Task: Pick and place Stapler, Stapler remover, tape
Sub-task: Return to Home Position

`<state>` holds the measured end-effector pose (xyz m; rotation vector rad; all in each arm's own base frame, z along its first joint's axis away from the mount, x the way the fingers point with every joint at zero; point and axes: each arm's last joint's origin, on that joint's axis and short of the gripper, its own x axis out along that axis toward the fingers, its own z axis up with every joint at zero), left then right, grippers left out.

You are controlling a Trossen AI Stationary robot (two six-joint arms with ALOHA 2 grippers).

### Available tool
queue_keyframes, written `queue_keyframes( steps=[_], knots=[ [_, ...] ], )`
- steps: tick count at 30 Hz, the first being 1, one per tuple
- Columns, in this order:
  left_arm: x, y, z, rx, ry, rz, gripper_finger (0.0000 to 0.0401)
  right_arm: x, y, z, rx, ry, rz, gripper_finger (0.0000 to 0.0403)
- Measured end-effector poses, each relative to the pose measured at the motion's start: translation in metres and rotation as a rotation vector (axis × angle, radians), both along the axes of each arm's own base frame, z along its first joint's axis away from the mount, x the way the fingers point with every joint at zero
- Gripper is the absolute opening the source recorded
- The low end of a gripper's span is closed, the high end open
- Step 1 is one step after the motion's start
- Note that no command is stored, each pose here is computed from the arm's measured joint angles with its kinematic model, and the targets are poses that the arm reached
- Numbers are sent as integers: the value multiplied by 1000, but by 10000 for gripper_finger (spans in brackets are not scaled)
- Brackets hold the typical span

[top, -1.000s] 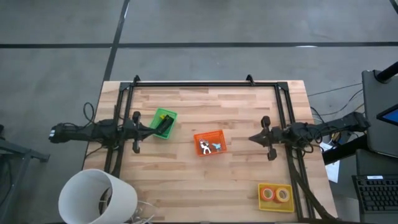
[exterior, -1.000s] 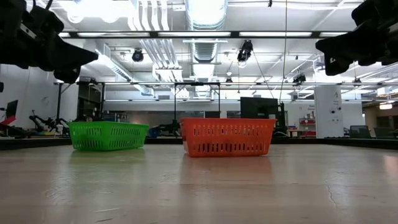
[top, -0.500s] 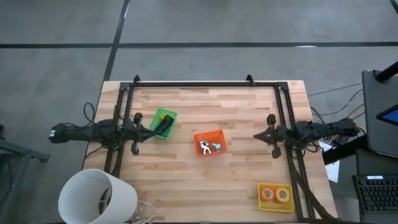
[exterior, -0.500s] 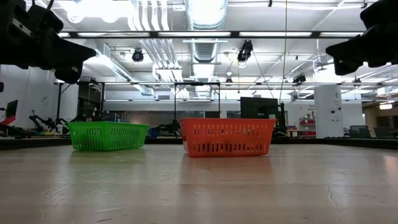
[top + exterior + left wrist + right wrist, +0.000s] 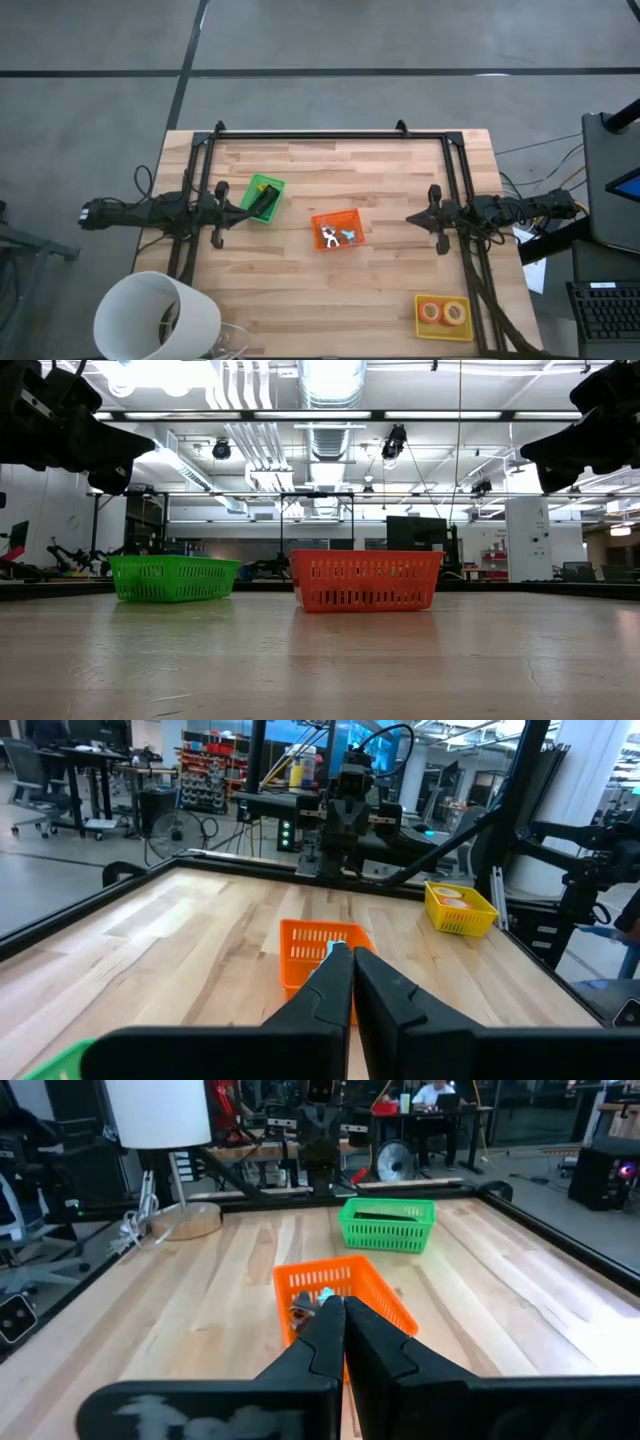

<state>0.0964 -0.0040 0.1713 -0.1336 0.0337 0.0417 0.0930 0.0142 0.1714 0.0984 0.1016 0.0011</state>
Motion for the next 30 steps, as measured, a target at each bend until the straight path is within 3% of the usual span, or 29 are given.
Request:
queue_keyframes(
  steps=[30],
  knots=[
    [0, 0, 0, -1, 2, 2, 16, 0, 0, 0, 0, 0, 0, 9]
  ],
)
